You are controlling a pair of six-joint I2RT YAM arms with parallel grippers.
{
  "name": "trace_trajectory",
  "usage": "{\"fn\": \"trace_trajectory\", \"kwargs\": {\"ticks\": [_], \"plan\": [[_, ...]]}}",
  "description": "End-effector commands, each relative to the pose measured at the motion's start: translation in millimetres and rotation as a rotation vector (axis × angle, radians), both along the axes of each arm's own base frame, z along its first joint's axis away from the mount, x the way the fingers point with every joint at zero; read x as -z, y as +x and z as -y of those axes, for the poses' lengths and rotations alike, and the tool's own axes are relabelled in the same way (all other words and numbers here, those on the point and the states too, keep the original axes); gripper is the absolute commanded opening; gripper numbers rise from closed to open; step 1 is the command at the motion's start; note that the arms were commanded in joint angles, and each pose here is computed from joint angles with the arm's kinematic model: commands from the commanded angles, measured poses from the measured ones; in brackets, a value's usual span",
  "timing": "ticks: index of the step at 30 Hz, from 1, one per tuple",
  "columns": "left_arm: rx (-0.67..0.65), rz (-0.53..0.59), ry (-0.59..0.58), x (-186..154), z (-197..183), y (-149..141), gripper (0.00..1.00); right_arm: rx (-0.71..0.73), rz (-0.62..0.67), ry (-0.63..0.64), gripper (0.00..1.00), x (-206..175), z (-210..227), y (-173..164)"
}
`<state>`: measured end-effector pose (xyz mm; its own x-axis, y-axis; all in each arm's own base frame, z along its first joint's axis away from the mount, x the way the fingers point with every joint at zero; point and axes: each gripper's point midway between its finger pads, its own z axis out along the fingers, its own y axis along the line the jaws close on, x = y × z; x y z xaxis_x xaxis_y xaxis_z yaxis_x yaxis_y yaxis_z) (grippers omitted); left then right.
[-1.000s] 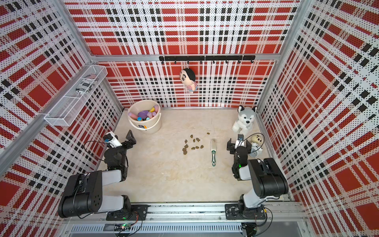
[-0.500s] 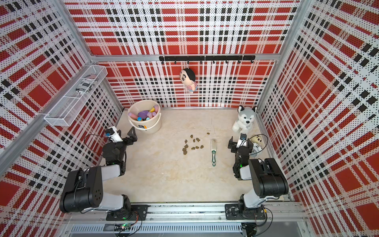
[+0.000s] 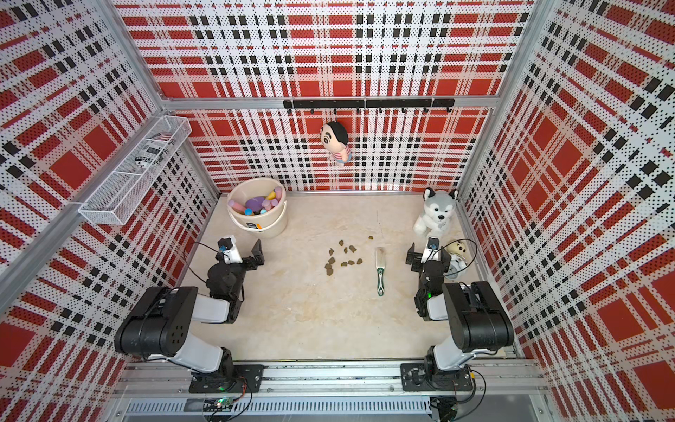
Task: Brush the soil off the hand trowel and place it into the bucket
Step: Reset both arms
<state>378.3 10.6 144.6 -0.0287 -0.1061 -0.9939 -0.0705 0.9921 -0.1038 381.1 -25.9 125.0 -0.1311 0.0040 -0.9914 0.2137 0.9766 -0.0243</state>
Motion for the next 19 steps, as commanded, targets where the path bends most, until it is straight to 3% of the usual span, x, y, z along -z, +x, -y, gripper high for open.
{"fn": "trace_trajectory", "kwargs": {"ticks": [1,19], "plan": [[-0.114,0.053,0.025,-11.3,-21.7,-5.8,0.98,-0.009,0.023,0.007,1.00,-6.2,-3.4,4.1],[-0.112,0.072,0.025,-14.1,-21.0,-6.4,0.98,-0.006,0.026,0.008,1.00,-6.9,-2.8,3.7]]}}
